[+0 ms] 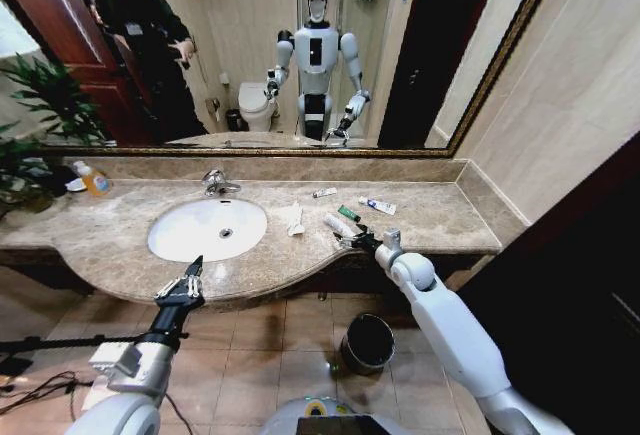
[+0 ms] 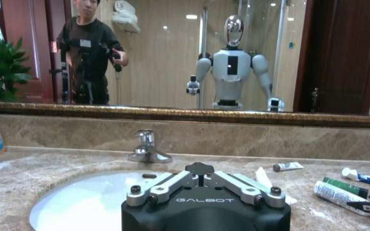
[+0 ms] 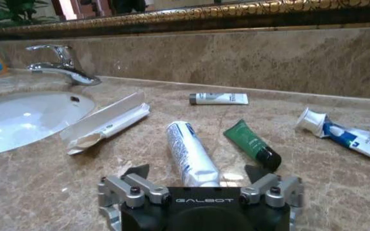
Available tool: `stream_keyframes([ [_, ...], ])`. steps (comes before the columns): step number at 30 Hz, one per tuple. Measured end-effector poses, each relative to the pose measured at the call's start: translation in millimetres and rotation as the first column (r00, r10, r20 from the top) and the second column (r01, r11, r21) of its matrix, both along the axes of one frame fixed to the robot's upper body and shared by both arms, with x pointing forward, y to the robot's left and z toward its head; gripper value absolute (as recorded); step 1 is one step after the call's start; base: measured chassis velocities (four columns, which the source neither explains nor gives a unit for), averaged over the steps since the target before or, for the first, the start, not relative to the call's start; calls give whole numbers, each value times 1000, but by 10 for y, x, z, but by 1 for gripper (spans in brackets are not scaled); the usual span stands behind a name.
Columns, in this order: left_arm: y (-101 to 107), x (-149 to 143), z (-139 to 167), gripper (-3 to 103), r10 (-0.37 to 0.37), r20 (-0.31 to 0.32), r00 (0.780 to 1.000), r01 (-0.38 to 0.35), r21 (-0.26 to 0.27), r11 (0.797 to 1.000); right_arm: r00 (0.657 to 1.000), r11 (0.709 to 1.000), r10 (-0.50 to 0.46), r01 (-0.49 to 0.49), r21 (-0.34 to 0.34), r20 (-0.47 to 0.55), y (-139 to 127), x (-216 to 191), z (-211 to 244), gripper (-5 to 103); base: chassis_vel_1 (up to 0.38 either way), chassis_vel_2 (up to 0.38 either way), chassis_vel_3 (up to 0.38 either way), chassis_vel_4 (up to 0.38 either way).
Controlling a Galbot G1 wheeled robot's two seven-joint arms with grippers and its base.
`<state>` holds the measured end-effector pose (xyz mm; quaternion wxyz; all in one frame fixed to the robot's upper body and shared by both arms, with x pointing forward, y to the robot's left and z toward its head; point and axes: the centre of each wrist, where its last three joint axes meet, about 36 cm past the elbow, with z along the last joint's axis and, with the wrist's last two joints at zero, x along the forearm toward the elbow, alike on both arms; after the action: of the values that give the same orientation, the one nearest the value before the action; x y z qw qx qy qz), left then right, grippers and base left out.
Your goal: Pick up the trash from the sink and place it in the trash bin.
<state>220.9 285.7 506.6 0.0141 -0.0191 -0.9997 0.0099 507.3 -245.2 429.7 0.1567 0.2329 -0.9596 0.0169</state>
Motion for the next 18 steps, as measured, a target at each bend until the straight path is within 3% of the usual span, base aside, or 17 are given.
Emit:
stream_keyframes([
  [2, 0, 0, 0, 0, 0, 0, 1000, 0, 0, 1000, 1000, 1000, -1, 1, -1, 0, 1, 10, -1, 94, 0, 0, 0, 0],
  [5, 0, 0, 0, 0, 0, 0, 1000, 0, 0, 1000, 1000, 1000, -2, 2, -3, -1, -1, 21, -15, 78, 0, 0, 0, 0],
  [7, 0, 0, 0, 0, 0, 0, 1000, 0, 0, 1000, 1000, 1000, -2, 2, -3, -2, 0, 24, -21, 78, 0, 0, 0, 0],
  [12, 0, 0, 0, 0, 0, 0, 1000, 0, 0, 1000, 1000, 1000, 0, 0, -5, -4, 1, 31, -48, 56, 0, 0, 0, 0],
  [15, 0, 0, 0, 0, 0, 0, 1000, 0, 0, 1000, 1000, 1000, 1, -1, -8, -4, -2, 31, -69, 48, 0, 0, 0, 0],
  [18, 0, 0, 0, 0, 0, 0, 1000, 0, 0, 1000, 1000, 1000, -1, 1, -9, -5, -2, 29, -97, 46, 0, 0, 0, 0],
])
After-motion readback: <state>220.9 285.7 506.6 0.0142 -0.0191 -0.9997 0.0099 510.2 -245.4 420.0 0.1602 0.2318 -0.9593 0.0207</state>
